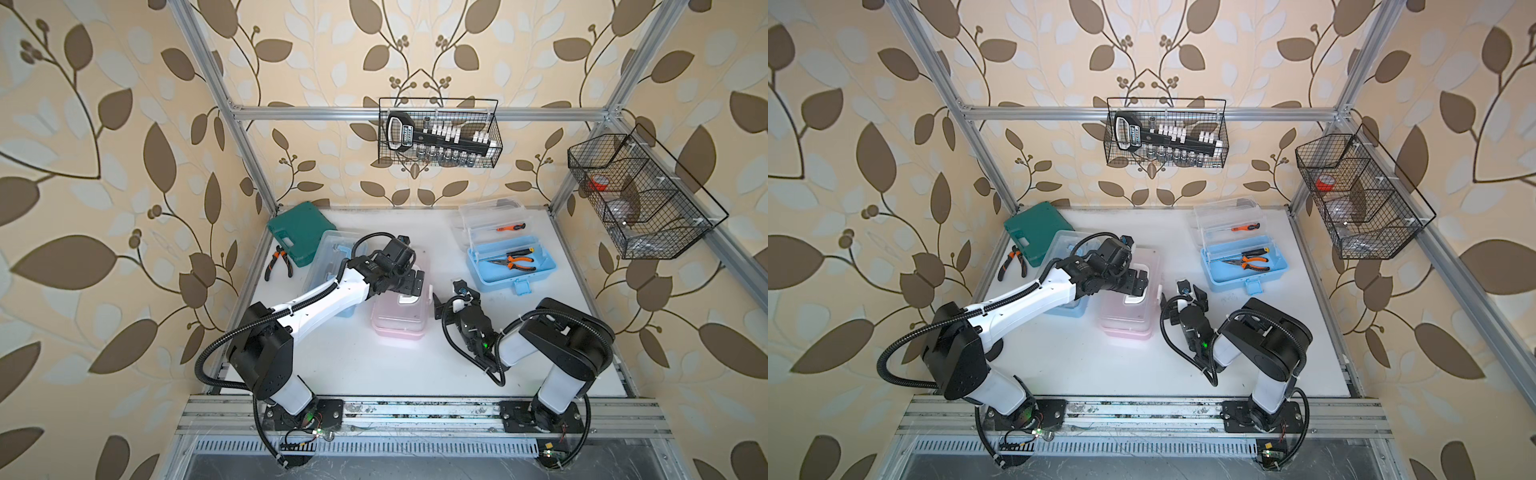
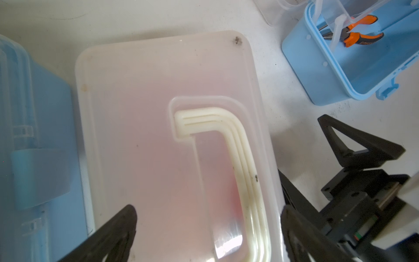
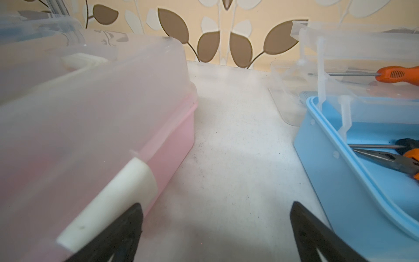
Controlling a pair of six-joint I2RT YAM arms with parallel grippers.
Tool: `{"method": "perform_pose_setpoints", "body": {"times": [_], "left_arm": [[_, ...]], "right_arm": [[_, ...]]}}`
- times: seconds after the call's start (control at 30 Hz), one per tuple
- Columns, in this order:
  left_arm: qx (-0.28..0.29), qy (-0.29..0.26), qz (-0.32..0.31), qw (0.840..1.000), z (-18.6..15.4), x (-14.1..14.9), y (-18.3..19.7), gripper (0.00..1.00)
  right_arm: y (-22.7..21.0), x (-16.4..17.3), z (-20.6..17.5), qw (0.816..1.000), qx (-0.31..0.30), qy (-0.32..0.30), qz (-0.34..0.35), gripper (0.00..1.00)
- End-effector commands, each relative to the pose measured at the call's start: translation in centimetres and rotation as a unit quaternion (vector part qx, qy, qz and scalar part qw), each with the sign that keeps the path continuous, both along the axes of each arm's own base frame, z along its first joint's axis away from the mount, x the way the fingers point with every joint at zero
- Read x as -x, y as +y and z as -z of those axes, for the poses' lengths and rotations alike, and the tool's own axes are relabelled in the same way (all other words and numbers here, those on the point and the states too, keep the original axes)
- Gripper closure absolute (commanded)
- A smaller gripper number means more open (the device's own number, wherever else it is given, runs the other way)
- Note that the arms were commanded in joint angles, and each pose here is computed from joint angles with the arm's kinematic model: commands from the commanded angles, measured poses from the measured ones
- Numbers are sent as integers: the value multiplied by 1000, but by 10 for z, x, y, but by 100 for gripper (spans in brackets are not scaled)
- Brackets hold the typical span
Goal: Close toolboxes
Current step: Fasten the toolbox latch on the toolbox.
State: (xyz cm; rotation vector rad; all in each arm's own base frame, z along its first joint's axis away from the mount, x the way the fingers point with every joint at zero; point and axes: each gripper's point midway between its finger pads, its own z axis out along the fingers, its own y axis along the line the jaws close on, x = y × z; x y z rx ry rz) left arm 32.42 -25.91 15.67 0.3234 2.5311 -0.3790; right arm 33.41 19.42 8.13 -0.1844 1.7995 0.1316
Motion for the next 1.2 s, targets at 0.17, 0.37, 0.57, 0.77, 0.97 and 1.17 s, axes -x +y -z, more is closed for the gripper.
{"method": "perform_pose_setpoints", "body": {"times": [0.17,0.37,0.57,0.77,0.97,1.17], "left_arm": [[-55,129,4,990,66,41,21,1],[-55,130,5,990,67,41,21,1],[-56,131,5,990,68,42,22,1],[-53,129,6,990,67,40,21,1],[-51,132,6,990,69,40,19,1],[-50,133,7,990,69,40,19,1]], "right_arm": [[22,6,-20,997,-38,8,-60,1],[9,4,-15,995,-71,53,-51,1],[-12,-4,-17,976,-154,149,-46,3],[-2,2,-32,954,-186,222,-70,18],[12,11,-28,930,-216,284,-87,25],[22,12,-21,918,-226,311,-99,28]]}}
